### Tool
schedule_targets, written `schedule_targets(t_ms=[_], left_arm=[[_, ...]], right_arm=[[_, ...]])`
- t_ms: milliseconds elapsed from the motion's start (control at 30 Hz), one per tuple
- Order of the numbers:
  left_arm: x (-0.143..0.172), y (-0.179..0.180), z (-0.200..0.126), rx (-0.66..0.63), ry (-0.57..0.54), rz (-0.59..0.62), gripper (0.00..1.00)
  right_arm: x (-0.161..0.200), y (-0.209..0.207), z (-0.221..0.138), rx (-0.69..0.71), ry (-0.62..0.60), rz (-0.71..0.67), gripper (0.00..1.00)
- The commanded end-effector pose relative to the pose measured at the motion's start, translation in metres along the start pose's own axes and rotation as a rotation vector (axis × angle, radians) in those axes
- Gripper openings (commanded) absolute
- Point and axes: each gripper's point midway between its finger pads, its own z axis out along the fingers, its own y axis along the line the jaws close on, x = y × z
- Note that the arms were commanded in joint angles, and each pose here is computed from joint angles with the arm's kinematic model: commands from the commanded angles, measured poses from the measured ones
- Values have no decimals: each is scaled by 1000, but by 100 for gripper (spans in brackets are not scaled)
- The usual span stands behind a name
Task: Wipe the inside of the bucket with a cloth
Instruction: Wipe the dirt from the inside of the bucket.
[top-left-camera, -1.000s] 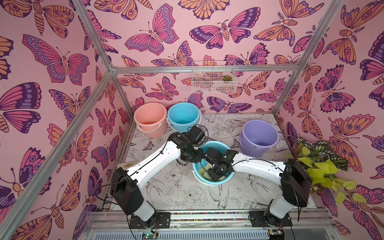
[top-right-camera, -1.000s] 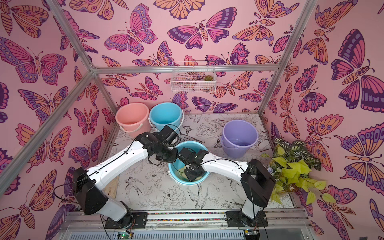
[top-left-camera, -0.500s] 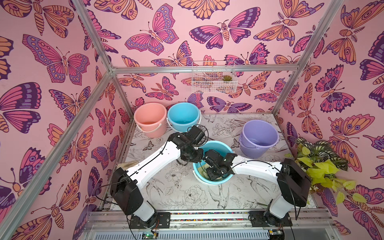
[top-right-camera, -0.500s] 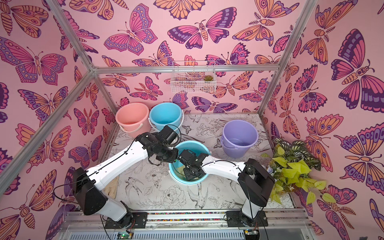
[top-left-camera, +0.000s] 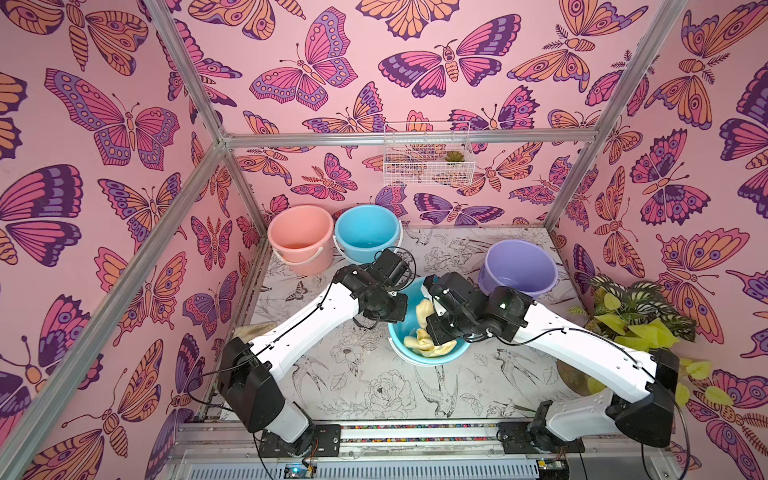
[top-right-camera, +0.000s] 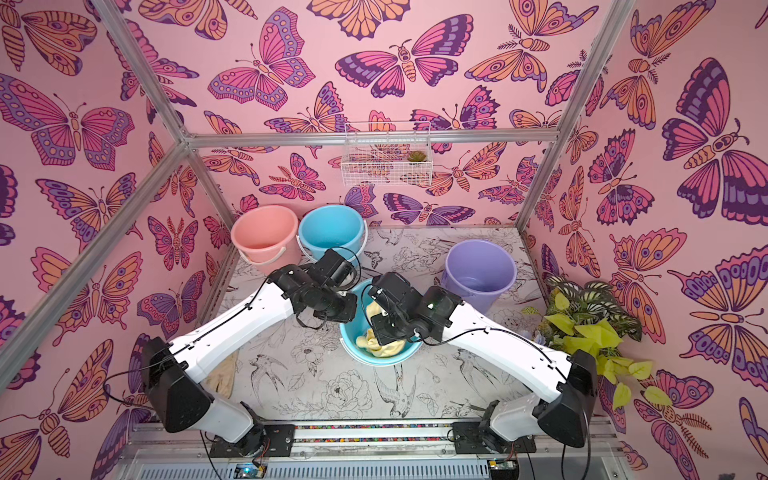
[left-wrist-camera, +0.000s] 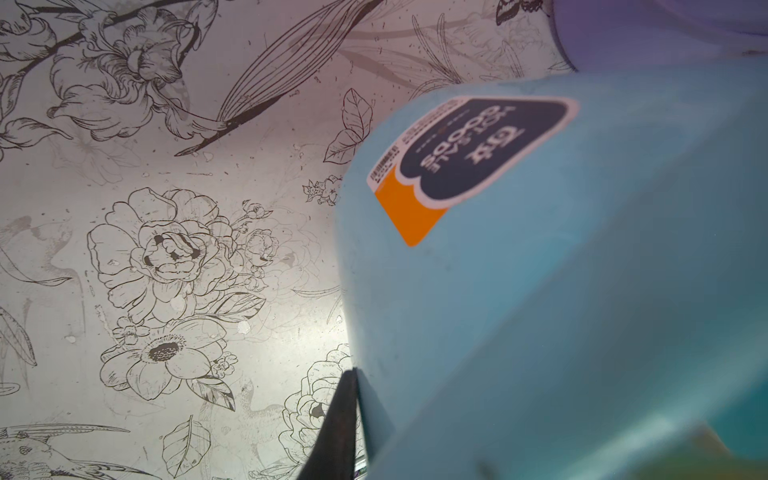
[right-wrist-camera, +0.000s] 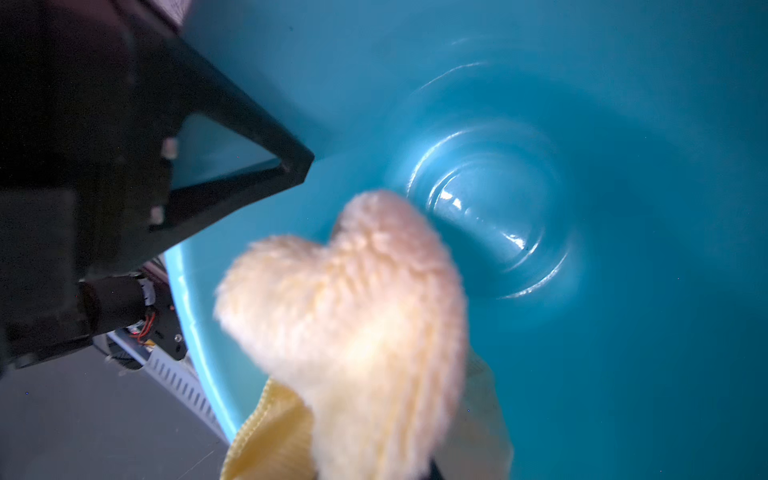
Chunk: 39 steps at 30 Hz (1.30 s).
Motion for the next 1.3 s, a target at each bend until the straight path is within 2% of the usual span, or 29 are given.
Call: schedule_targets(t_ms=[0, 133, 267, 367, 700, 1000, 1167, 1267], left_arm=[[-5, -6, -9, 40, -33, -9, 0], [-5, -5, -10, 40, -36, -14, 0], [-5, -6, -11, 43, -38, -22, 0], [-5, -6, -12, 45, -43, -25, 0], [-5, -7, -14, 55, -51, -35, 0], [-5, -7, -16, 59, -58, -39, 0], [-4, -6, -16, 59, -61, -40, 0], [-4, -6, -16, 60, -62, -43, 0]], right_arm=[[19, 15, -3, -83, 103, 75, 0], [13, 35, 7, -200, 98, 176, 0], [-1, 53, 28, -349, 64, 311, 0], [-10, 58, 45, -409, 39, 390, 0], [-25, 29, 111, -302, -54, 543, 0], [-16, -9, 166, -107, -82, 532, 0], [-6, -19, 176, -63, -69, 502, 0], [-11, -16, 164, -73, -90, 469, 0]])
